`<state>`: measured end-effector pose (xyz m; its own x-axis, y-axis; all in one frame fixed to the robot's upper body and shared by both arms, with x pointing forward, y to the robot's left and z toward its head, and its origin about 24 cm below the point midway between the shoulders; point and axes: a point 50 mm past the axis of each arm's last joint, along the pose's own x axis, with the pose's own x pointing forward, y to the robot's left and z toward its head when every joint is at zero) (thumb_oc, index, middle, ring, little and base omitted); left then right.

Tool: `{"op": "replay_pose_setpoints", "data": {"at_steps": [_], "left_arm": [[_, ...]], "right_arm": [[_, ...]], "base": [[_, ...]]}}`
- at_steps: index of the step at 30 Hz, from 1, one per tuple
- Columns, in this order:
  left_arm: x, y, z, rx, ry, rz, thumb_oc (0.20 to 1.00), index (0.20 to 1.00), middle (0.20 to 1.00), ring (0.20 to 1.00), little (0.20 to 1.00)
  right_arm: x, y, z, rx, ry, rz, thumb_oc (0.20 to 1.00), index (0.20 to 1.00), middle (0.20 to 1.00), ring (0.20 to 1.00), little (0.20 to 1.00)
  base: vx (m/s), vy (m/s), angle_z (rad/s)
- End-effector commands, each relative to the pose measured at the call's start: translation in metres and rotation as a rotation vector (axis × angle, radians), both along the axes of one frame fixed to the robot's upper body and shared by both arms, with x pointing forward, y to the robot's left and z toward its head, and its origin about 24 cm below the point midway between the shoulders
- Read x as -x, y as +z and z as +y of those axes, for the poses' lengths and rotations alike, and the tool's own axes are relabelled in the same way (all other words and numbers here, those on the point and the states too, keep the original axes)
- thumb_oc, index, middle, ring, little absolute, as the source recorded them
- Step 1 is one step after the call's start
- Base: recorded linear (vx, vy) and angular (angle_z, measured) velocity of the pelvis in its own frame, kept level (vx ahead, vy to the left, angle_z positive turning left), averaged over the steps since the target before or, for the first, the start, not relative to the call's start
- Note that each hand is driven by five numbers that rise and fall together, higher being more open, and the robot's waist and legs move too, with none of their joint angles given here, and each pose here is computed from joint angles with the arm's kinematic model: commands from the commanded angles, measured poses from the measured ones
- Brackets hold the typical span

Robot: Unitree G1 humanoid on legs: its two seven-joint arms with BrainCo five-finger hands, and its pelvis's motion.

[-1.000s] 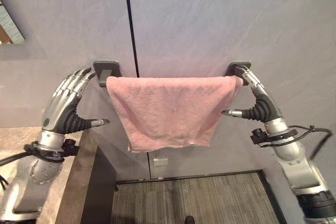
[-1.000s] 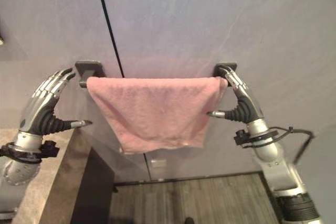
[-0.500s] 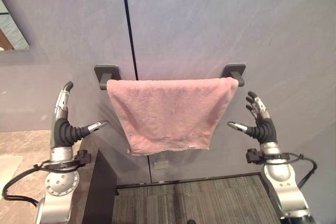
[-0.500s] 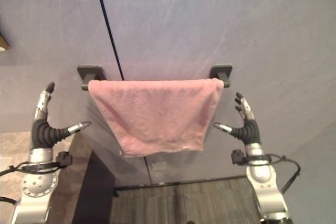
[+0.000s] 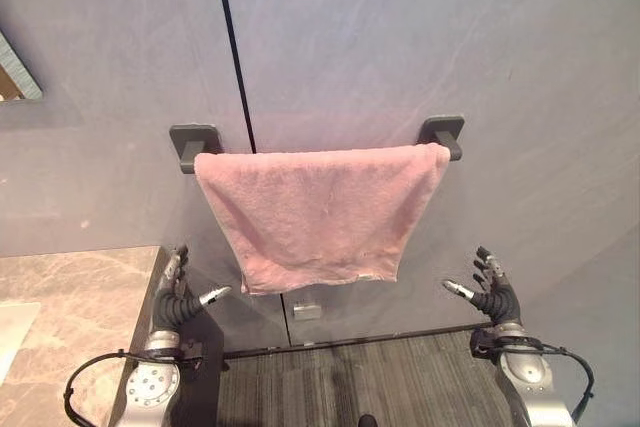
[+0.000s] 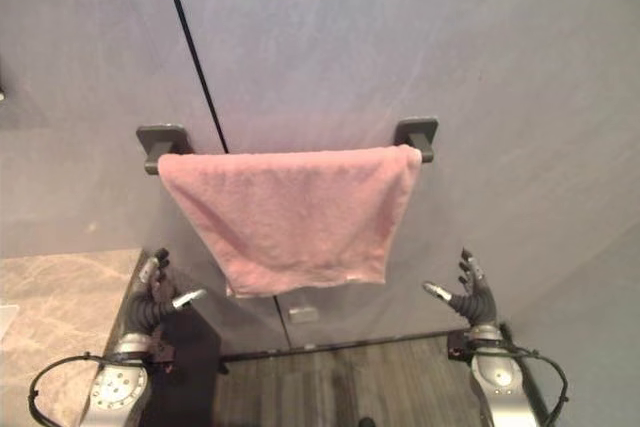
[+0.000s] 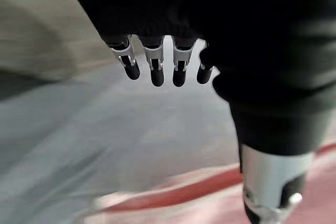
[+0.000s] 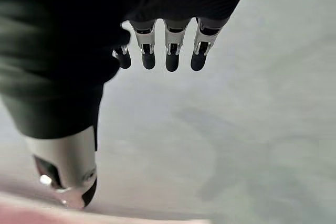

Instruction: Put brush and paste in cup on sink, flatten towel.

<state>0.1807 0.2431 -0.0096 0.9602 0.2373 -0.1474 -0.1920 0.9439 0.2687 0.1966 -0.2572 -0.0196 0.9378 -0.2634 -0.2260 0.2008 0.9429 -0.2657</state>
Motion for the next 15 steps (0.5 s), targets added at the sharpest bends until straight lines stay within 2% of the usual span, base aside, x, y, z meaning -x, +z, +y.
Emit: {"op": "replay_pose_setpoints", "data": {"at_steps": [1,6,15], "left_arm": [[-0.008,0.002,0.002,0.004,-0.029,-0.017,1.000,1.000,1.000,1.000,1.000],[0.001,-0.034,0.001,0.019,-0.017,0.151,1.000,1.000,1.000,1.000,1.000],[0.021,-0.075,0.005,0.023,0.054,0.361,1.000,1.000,1.000,1.000,1.000]], "right_arm": [[-0.013,0.006,0.000,-0.001,-0.044,-0.067,1.000,1.000,1.000,1.000,1.000],[-0.008,-0.034,0.009,-0.084,-0.059,0.111,1.000,1.000,1.000,1.000,1.000],[-0.001,-0.061,0.016,-0.083,-0.036,0.264,1.000,1.000,1.000,1.000,1.000]], "base": [[0.00,0.000,0.00],[0.00,0.001,0.04],[0.00,0.002,0.06]]}}
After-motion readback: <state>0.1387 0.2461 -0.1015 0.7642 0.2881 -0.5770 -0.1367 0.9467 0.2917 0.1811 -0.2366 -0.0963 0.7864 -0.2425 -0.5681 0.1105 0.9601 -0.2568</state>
